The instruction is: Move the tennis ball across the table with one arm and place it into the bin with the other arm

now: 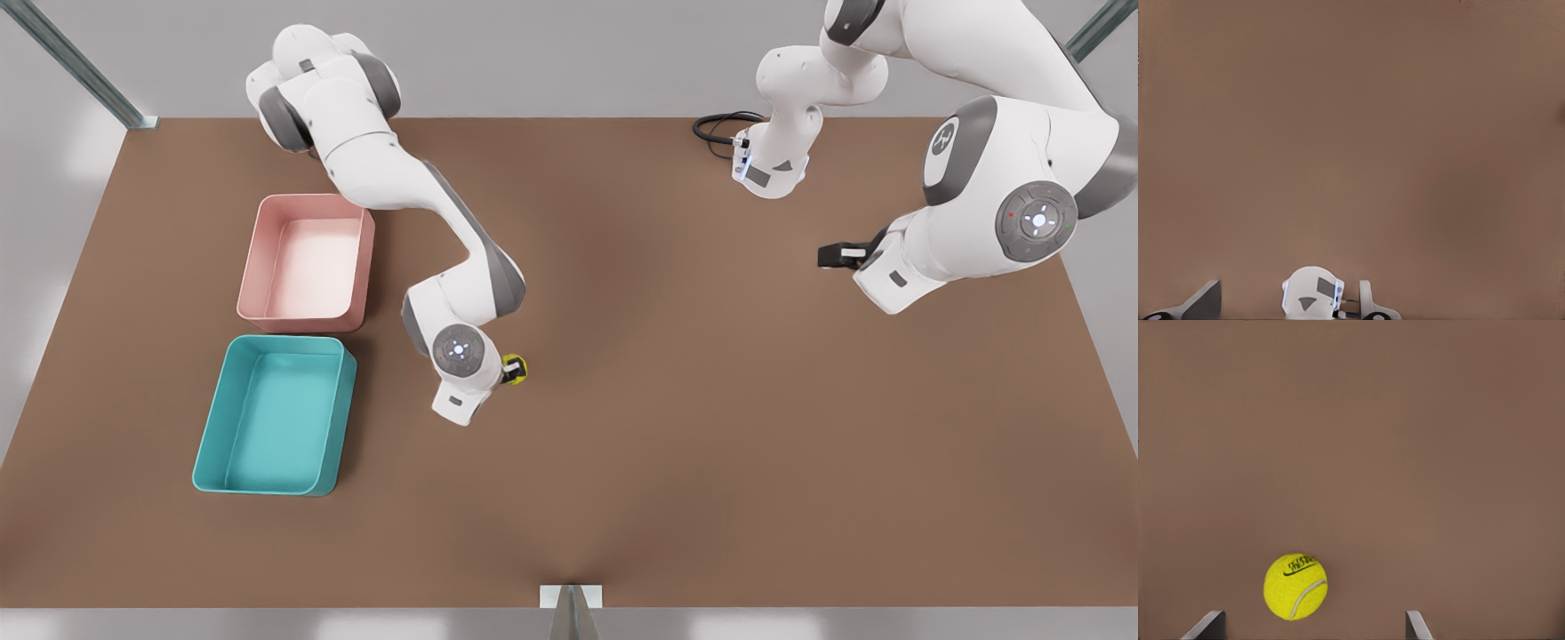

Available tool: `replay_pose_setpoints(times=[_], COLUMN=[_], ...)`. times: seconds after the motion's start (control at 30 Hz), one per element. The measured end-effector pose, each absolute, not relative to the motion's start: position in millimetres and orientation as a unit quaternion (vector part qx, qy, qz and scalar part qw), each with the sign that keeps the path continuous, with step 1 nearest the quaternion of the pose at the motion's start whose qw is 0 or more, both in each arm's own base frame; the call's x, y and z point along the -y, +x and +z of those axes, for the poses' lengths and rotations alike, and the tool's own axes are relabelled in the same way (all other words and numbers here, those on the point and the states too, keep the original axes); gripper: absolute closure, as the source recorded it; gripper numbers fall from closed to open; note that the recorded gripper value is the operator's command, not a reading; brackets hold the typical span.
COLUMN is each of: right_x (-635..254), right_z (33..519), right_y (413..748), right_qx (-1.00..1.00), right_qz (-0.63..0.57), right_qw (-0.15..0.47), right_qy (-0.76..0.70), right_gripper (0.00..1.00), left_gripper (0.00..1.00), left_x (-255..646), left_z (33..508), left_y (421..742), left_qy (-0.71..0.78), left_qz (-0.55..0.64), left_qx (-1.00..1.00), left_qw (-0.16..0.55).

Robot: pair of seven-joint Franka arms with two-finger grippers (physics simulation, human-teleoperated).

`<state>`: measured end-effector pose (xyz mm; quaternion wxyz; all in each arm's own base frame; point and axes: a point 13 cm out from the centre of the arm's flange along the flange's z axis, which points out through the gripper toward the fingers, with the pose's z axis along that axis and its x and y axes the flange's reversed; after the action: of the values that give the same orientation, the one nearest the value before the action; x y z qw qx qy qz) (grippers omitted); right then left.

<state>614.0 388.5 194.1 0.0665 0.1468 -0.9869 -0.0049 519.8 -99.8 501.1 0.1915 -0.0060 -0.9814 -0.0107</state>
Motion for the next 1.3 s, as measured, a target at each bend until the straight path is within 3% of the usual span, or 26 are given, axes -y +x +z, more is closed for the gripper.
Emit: replay_pose_setpoints(times=[0.2,0.57,1.3], right_x=[-407,-414,-400], right_z=[139,126,48], right_y=[602,562,551], right_qx=[0.996,0.999,0.997], right_qz=[-0.012,-0.018,0.001], right_qw=[0.052,0.027,0.033], right_qy=[0.075,0.002,-0.073], right_gripper=[0.0,0.0,0.0], left_gripper=[0.0,0.0,0.0], left_x=[100,97,86], left_z=[499,493,482], left_y=[519,520,522], left_qy=[0.026,0.066,0.108], left_qz=[-0.018,-0.026,-0.031], left_qx=[0.98,0.977,0.971], left_qw=[0.194,0.202,0.213])
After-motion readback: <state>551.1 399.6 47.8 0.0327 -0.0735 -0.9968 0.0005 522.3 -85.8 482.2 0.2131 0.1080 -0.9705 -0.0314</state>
